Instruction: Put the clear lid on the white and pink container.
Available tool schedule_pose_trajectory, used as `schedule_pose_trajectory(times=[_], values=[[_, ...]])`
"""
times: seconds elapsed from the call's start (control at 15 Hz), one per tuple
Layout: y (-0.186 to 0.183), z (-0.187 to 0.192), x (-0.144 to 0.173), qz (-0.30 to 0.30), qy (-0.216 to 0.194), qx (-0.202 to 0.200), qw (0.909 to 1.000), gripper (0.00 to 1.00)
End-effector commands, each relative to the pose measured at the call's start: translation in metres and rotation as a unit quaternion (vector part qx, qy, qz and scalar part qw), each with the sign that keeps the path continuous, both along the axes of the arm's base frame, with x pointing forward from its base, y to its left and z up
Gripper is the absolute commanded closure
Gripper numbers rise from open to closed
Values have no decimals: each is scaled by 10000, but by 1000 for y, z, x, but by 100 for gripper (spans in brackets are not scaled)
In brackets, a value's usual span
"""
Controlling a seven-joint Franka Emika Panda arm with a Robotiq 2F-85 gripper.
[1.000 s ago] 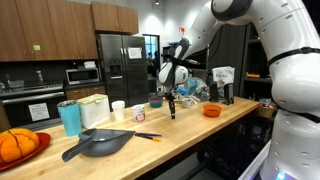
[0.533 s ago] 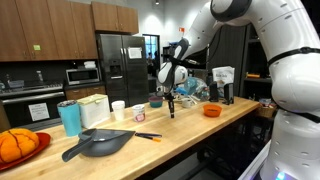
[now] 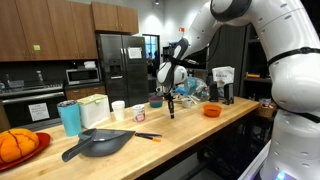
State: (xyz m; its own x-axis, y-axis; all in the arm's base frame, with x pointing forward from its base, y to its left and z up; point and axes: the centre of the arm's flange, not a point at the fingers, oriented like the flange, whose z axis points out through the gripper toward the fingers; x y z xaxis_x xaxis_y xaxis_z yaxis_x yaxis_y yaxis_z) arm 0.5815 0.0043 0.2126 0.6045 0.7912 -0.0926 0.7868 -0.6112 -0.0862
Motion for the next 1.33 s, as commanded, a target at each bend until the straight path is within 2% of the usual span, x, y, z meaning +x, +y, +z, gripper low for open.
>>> schedule_pose_trajectory(times=[0.0, 0.33, 0.47, 0.6, 0.73, 0.93, 1.13, 1.27], values=[[10, 33, -9, 329, 277, 383, 9983, 100], [14, 86, -6, 523, 331, 458, 9970, 100], [14, 109, -1, 572, 401, 680, 9952, 100], [16, 130, 7, 722, 643, 1151, 9886, 100], [20, 146, 13, 1013, 873, 1664, 9769, 100], [22, 171, 21, 1462, 1003, 2419, 9540, 100], [13, 195, 34, 1797, 1066, 3159, 9255, 100], [9, 206, 49, 2110, 1067, 3583, 9032, 100]])
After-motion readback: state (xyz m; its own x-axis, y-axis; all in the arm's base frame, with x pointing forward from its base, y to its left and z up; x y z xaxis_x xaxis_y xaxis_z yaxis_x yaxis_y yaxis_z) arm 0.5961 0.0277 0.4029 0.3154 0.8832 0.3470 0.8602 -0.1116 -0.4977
